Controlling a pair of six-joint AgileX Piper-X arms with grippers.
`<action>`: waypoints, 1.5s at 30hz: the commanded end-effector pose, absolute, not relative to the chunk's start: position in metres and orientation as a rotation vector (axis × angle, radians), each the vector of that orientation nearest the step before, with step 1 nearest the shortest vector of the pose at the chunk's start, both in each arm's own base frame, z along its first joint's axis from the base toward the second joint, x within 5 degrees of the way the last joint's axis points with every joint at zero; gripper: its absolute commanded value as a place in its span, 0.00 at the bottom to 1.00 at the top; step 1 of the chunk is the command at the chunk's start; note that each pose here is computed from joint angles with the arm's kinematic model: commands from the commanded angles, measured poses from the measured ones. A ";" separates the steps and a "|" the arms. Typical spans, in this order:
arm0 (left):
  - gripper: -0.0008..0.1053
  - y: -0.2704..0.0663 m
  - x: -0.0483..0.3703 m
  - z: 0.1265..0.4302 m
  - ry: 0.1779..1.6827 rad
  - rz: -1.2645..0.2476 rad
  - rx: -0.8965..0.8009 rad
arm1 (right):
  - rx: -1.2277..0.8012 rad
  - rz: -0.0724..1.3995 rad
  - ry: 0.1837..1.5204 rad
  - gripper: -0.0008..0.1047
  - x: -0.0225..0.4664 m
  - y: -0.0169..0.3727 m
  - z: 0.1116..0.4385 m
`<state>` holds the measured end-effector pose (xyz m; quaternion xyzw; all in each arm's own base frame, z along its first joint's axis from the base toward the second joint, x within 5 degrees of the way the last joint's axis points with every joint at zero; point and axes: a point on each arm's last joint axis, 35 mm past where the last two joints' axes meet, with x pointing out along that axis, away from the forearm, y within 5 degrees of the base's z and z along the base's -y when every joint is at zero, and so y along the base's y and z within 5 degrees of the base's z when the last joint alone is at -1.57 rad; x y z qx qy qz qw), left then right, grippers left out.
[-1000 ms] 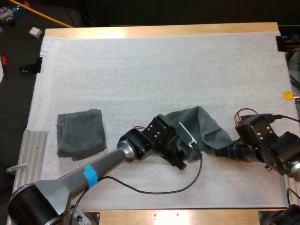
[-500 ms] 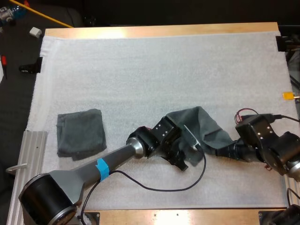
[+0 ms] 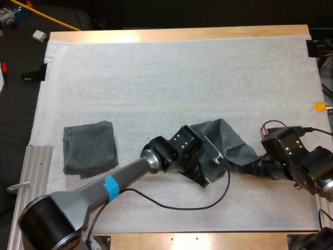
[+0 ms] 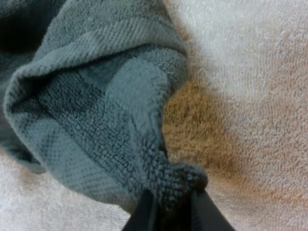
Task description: Pick towel from pile, fold and stack
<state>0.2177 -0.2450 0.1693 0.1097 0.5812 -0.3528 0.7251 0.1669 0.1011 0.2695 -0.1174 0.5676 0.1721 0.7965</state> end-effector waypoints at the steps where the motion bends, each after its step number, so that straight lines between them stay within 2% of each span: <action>1: 0.01 -0.244 0.216 0.200 1.220 -0.778 0.232 | -0.243 0.367 1.200 0.01 0.166 0.101 0.271; 7: 0.01 -0.226 0.201 0.242 1.135 -0.797 0.219 | -0.219 0.385 1.149 0.01 0.167 0.101 0.277; 11: 0.01 -0.210 0.188 0.272 1.082 -0.804 0.208 | -0.162 0.426 1.091 0.01 0.160 0.099 0.295; 13: 0.00 -0.217 0.193 0.263 1.092 -0.806 0.209 | -0.202 0.416 1.132 0.03 0.163 0.100 0.283; 16: 0.00 -0.210 0.186 0.278 1.059 -0.804 0.212 | -0.192 0.432 1.129 0.04 0.161 0.099 0.287; 33: 0.01 -0.155 0.140 0.406 0.917 -0.802 0.189 | -0.015 0.589 1.047 0.02 0.124 0.085 0.372; 36: 0.01 -0.148 0.133 0.418 0.924 -0.807 0.187 | -0.008 0.596 1.055 0.02 0.118 0.082 0.384; 45: 0.00 -0.148 0.131 0.412 0.934 -0.806 0.161 | 0.006 0.609 1.081 0.01 0.119 0.083 0.377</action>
